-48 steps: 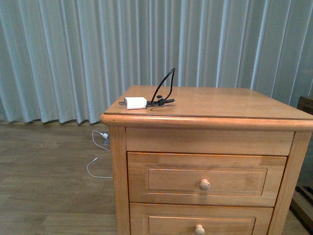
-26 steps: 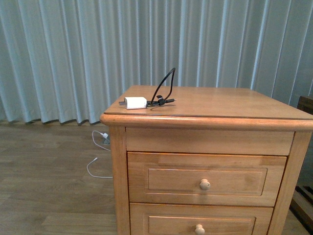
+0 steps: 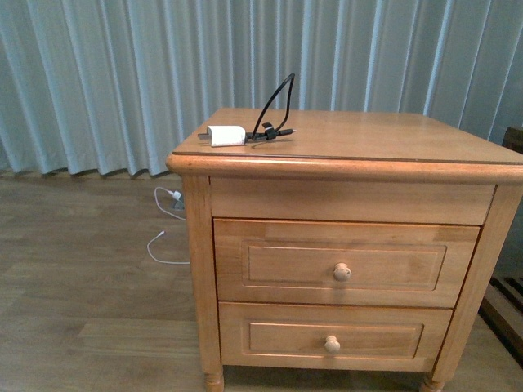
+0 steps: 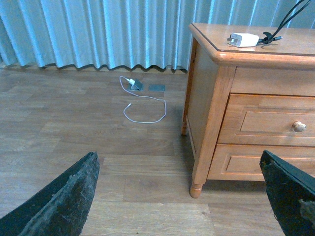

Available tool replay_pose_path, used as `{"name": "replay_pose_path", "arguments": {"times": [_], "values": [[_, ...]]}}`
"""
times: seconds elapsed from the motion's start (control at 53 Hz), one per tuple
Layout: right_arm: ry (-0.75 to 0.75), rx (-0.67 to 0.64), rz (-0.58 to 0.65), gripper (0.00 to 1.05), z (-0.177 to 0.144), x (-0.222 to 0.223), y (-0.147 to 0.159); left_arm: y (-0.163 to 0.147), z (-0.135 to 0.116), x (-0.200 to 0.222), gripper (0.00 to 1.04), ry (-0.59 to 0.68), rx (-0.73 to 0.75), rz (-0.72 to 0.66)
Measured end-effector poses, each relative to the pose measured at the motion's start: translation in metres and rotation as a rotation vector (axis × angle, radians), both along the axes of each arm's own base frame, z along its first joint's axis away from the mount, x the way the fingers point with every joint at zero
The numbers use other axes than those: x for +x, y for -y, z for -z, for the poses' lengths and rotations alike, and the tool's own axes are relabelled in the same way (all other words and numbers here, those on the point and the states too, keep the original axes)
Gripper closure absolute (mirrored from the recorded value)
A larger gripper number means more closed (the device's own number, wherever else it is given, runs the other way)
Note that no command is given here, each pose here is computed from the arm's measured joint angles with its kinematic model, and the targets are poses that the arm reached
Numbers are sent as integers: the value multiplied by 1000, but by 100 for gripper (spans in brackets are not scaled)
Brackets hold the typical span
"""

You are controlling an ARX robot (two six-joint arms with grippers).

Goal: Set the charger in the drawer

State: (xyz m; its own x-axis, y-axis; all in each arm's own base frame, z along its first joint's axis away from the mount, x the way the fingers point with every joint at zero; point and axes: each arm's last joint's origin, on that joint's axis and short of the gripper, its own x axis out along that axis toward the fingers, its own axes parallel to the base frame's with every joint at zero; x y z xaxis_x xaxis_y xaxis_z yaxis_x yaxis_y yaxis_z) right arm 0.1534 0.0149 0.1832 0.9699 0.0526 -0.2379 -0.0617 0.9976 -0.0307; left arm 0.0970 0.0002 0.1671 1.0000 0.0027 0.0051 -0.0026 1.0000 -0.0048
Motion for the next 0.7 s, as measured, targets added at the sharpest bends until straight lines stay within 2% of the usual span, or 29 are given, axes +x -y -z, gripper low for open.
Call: {"name": "replay_pose_path", "arguments": {"times": [0.208,0.378,0.51,0.699], "values": [[-76,-30,-87,8,2,69,-33,0,0,0,6,0,0,0],[-138,-61,-113,8,26,126,-67,0,0,0,6,0,0,0],[-207,-36,-84,8,54,167,-87,0,0,0,6,0,0,0],[-228,-1,-15,8,87,219,-108,0,0,0,6,0,0,0]]}}
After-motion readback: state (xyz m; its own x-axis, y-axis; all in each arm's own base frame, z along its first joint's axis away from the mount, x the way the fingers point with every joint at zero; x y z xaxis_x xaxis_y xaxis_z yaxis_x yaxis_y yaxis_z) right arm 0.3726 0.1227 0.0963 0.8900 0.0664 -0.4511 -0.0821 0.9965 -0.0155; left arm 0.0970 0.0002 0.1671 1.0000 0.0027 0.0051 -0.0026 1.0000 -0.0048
